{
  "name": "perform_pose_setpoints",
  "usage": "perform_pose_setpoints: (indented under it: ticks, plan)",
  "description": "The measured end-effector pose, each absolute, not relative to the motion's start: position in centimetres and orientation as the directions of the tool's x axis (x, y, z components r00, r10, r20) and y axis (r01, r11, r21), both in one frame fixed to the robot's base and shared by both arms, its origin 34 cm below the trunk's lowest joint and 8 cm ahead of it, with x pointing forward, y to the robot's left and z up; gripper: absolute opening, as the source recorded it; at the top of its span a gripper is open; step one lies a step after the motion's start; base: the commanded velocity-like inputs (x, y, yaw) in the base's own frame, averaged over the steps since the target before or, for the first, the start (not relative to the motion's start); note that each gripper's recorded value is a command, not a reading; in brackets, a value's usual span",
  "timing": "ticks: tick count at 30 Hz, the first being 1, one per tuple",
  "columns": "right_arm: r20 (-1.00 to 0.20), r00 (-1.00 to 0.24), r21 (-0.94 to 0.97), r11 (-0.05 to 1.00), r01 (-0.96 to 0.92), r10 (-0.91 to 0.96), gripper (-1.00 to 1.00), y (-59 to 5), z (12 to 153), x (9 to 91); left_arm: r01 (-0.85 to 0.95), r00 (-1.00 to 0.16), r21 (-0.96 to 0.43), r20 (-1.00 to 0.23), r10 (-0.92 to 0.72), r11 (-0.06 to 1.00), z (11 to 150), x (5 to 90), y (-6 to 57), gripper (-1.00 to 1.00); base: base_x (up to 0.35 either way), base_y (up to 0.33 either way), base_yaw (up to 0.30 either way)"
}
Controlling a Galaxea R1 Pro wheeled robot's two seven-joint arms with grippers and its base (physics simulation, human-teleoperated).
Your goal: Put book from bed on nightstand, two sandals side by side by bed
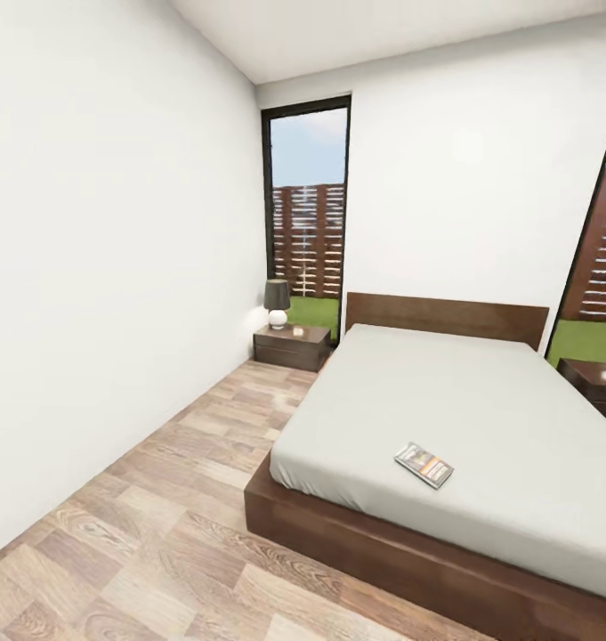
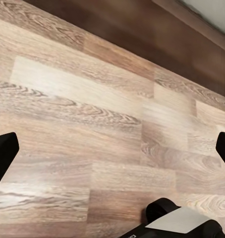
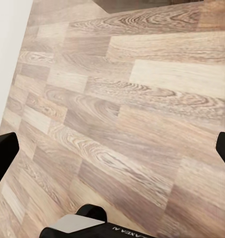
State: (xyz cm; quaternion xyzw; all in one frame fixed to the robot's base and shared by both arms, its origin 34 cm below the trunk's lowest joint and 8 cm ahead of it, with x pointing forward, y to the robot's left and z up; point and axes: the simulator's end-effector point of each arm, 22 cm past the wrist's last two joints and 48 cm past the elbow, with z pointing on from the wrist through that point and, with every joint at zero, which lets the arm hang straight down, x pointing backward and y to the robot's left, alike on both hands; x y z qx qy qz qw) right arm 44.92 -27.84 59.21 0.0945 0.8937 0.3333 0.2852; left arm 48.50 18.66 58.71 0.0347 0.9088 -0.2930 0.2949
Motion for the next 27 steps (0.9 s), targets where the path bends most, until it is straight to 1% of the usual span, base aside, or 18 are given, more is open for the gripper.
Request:
perform_pose_setpoints:
  ticks: [27]
  plan:
    - [-0.461, -0.812, 0.649, 0.760, -0.033, 0.359, 1.00, -27.83, 59.75, 45.34, 0.243, -0.814, -0.507, -0.571, -0.111, 0.827, 59.30, 48.95, 18.79, 1.00, 0.000, 0.000, -0.209]
